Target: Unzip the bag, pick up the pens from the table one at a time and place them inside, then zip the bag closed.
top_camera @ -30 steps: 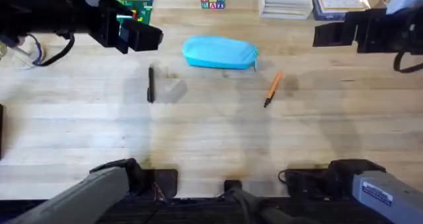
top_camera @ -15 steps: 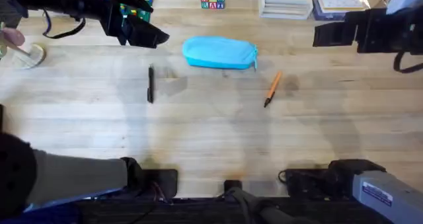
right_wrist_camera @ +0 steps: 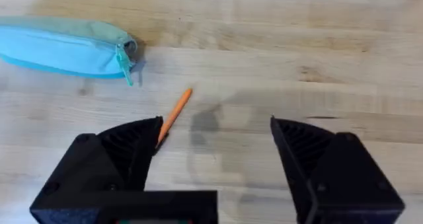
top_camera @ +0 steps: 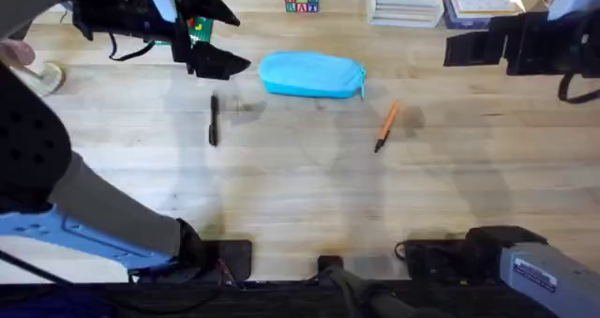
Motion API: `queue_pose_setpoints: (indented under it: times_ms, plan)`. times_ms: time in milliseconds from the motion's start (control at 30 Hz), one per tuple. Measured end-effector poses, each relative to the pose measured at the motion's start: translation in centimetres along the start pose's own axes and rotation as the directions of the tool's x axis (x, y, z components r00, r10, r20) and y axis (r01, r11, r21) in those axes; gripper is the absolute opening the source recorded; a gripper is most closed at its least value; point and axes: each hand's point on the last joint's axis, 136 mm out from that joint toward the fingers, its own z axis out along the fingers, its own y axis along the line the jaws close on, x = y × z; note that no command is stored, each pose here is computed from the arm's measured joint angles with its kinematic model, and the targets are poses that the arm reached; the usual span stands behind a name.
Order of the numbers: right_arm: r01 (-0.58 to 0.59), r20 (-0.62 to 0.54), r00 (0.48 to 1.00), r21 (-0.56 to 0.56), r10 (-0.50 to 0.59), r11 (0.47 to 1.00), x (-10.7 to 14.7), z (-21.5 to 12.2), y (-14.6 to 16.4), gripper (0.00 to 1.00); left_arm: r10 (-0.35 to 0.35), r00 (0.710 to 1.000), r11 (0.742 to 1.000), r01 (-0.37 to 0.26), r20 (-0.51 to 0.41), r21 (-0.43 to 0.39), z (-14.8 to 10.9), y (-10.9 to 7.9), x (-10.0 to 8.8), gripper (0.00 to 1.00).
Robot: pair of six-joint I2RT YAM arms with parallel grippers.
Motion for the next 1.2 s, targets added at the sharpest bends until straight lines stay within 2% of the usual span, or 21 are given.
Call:
queue_pose_setpoints:
  times_ms: [167, 200, 300, 400, 433, 567, 800, 933, 967, 1200]
  plan:
    - [0.000, 0.000, 1.000, 0.000, 0.000, 1.000, 0.0, 0.0, 0.0, 0.998, 0.042, 0.998, 0.999, -0.042, 0.039, -0.007, 0.6, 1.1, 0.3, 0.991]
    - [0.000, 0.000, 1.000, 0.000, 0.000, 1.000, 0.0, 0.0, 0.0, 0.997, 0.068, 0.996, 0.998, -0.067, 0.064, -0.017, 0.8, 1.8, 0.2, 0.991]
    - [0.000, 0.000, 1.000, 0.000, 0.000, 1.000, 0.0, 0.0, 0.0, 0.997, 0.075, 0.994, 0.997, -0.073, 0.085, -0.019, 1.1, 2.2, 0.3, 0.991]
    - [0.000, 0.000, 1.000, 0.000, 0.000, 1.000, 0.0, 0.0, 0.0, 0.997, 0.052, 0.989, 0.999, -0.052, 0.138, -0.005, 1.9, 2.9, 0.9, 0.991]
    - [0.000, 0.000, 1.000, 0.000, 0.000, 1.000, 0.0, 0.0, 0.0, 0.997, 0.017, 0.985, 1.000, -0.020, 0.170, 0.017, 2.5, 3.1, 1.5, 0.991]
    - [0.000, 0.001, 1.000, 0.000, 0.000, 1.000, 0.0, 0.0, 0.0, 0.997, -0.050, 0.981, 0.998, 0.041, 0.187, 0.049, 3.4, 3.2, 2.7, 0.991]
    - [0.000, 0.001, 1.000, 0.000, 0.000, 1.000, 0.0, 0.0, 0.0, 0.997, -0.051, 0.979, 0.997, 0.038, 0.195, 0.070, 4.8, 3.4, 3.4, 0.991]
    - [0.000, 0.001, 1.000, 0.000, 0.000, 1.000, 0.0, 0.0, 0.0, 0.997, -0.086, 0.978, 0.992, 0.067, 0.191, 0.105, 6.6, 3.4, 4.4, 0.991]
    - [0.000, 0.001, 1.000, 0.000, 0.000, 1.000, 0.0, 0.0, 0.0, 0.997, -0.124, 0.975, 0.986, 0.100, 0.182, 0.134, 7.6, 3.0, 5.0, 0.992]
    - [0.000, 0.001, 1.000, 0.000, 0.000, 1.000, 0.0, 0.0, 0.0, 0.997, -0.147, 0.973, 0.981, 0.120, 0.176, 0.153, 8.2, 2.7, 5.1, 0.992]
